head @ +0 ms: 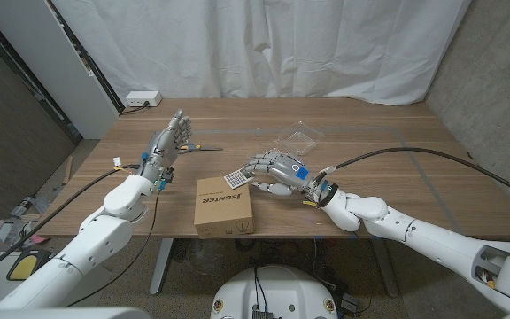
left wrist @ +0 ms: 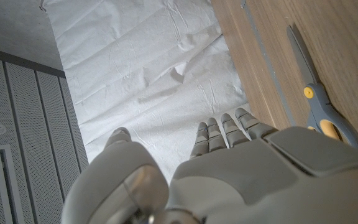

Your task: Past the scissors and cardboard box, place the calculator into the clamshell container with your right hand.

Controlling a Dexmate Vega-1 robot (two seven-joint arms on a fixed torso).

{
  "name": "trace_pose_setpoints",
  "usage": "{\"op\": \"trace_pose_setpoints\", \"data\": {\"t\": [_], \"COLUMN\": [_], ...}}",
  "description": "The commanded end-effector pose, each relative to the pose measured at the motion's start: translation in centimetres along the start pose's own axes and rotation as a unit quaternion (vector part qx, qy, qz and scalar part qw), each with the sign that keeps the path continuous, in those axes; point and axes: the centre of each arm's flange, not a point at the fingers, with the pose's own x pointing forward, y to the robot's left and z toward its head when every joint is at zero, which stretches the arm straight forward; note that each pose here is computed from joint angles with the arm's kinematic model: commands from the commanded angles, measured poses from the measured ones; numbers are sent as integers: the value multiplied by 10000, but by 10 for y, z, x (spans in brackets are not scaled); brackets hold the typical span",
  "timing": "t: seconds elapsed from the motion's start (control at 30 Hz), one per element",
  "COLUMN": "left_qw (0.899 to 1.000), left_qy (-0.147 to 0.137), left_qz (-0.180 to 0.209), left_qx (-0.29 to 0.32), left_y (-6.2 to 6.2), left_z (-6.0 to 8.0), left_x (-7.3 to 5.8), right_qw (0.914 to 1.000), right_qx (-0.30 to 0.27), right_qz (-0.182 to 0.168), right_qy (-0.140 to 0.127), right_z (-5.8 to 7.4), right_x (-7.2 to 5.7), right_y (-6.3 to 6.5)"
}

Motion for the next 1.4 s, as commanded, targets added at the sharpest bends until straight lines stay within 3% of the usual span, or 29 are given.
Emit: {"op": "trace_pose_setpoints", "data": {"t": [0.03,0.97,1.4], "left_qw": [10000,10000,10000], "left_qy": [28,45,81], "left_qz": [-22,-35,-36], "left_qx": [18,-11,-22], "left_y": [0,-4,-8], "left_z": [0,-4,-5], "left_x": [3,6,6], "right_qw": [10000,9998,9996], "right_qx": [66,171,274], "right_qz": [-15,-114,-22], "right_qy": [38,67,92], "right_z": [-3,-3,-2], "right_x": [0,-2,-9], "right_y": [5,2,9]}}
